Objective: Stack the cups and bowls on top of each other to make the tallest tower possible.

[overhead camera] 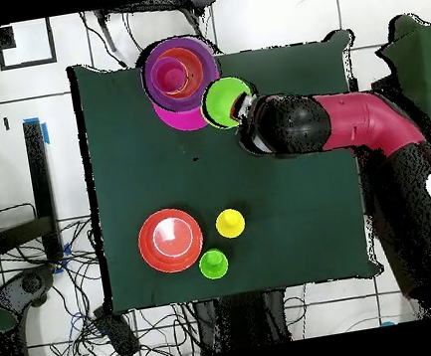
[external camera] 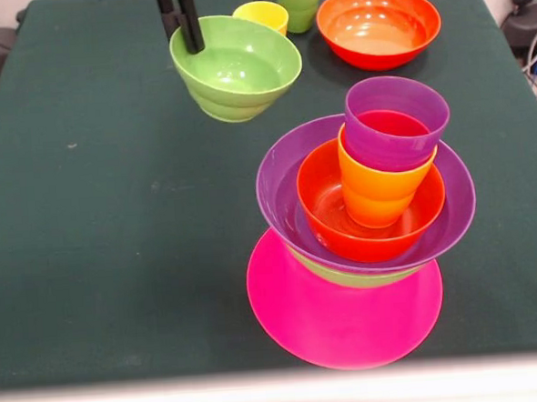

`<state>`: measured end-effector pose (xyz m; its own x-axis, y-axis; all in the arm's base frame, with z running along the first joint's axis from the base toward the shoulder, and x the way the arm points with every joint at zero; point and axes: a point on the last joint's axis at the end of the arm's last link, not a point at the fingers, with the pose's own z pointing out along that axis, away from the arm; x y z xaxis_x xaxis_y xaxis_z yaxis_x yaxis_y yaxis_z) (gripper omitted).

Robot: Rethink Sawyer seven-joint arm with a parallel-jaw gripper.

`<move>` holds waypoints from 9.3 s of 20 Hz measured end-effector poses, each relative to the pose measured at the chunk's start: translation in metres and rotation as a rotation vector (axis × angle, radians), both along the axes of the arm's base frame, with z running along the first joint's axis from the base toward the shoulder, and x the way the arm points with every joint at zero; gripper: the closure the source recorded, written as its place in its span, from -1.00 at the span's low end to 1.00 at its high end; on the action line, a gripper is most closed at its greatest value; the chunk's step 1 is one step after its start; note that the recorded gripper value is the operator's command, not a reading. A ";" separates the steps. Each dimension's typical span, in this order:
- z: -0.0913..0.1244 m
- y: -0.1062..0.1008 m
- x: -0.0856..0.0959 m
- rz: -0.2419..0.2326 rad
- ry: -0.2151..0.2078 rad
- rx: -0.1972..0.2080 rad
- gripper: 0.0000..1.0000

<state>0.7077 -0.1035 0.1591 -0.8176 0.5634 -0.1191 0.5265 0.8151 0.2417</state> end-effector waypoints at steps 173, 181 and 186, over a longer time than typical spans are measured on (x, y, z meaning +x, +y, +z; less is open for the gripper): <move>0.077 0.125 0.104 0.147 0.003 -0.017 1.00; 0.076 0.116 0.104 0.136 0.005 -0.015 1.00; 0.073 0.115 0.104 0.134 0.008 -0.013 1.00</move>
<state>0.8116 0.0111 0.2324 -0.8865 0.4472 -0.1188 0.4143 0.8814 0.2267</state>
